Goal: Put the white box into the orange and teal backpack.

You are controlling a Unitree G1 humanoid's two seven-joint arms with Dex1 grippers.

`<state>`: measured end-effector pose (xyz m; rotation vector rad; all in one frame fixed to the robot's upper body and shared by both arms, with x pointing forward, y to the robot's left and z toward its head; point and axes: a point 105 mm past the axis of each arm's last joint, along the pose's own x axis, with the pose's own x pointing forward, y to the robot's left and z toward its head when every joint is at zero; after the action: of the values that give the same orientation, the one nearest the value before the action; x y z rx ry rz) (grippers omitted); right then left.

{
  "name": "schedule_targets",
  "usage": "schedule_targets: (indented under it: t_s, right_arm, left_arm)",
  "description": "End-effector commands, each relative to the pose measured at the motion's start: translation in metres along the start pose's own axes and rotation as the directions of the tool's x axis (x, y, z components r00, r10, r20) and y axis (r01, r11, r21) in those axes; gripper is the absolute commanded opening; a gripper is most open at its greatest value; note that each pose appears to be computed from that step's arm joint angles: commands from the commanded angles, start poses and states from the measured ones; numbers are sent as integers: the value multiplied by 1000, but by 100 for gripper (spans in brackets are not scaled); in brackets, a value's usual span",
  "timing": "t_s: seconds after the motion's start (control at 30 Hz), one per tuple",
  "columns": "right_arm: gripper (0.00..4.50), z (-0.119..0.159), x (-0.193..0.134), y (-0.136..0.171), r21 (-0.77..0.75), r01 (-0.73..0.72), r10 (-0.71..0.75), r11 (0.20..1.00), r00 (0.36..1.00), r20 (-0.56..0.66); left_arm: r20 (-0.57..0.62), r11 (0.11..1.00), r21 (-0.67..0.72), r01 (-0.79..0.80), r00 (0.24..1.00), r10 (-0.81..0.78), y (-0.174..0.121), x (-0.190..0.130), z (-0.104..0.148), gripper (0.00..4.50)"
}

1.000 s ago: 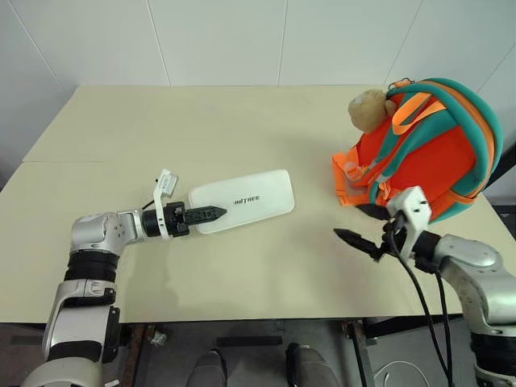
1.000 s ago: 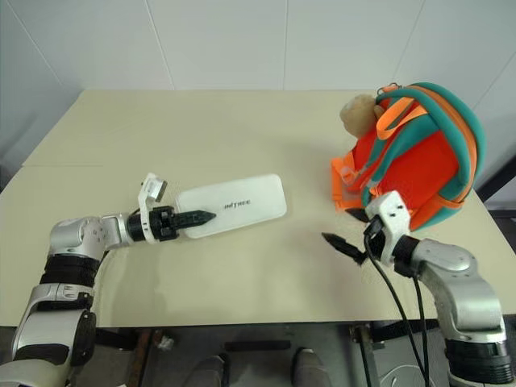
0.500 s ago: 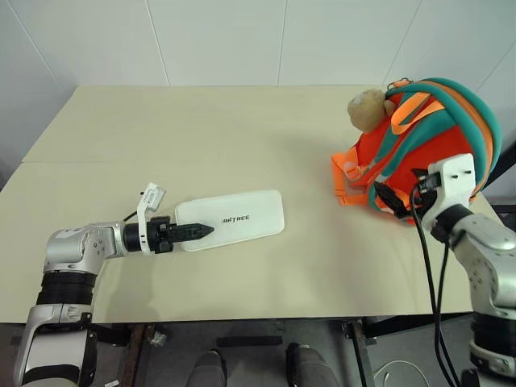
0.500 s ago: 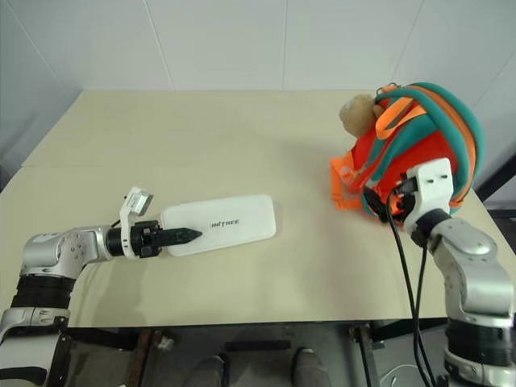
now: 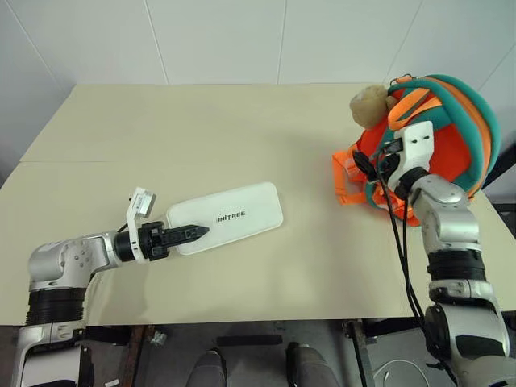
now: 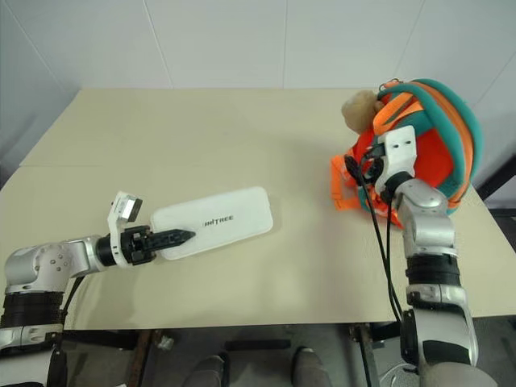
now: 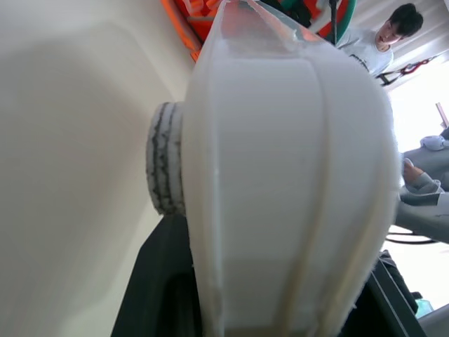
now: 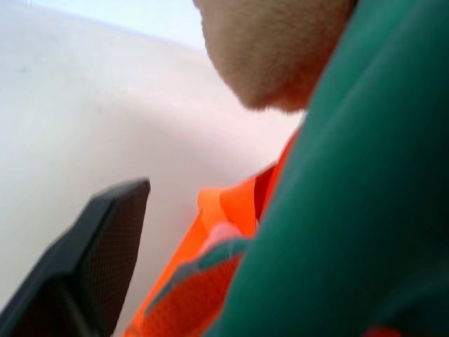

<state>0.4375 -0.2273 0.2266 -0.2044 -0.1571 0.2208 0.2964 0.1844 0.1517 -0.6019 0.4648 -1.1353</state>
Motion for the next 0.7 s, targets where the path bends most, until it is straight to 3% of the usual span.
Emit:
schedule_targets:
  t_s: [0.03,0.33,0.4,0.5,0.57,0.63,0.7]
  right_arm:
    - [389,15,6,-14,-5,54,-53,999,995,88]
    - [81,35,8,23,-7,-170,167,985,957,238]
    - [16,52,2,54,24,-375,350,927,885,308]
    - [1,65,-14,89,55,-605,557,794,762,330]
    - [1,70,-32,116,51,-750,707,659,641,299]
    - [1,73,-44,129,59,-812,772,580,572,279]
    - [1,81,-70,150,99,-909,870,405,416,265]
  left_arm:
    - [30,998,61,7,1000,-9,-11,-4,9,128]
    - [68,996,75,-42,997,37,-9,-11,9,128]
    - [87,995,78,-57,995,50,-8,-16,10,128]
    - [105,992,101,-74,992,63,-7,-21,13,128]
    - [168,986,148,-72,985,47,-11,-26,25,128]
    - [198,983,163,-81,979,48,-12,-28,31,128]
    - [200,976,183,-114,977,76,-10,-36,33,128]
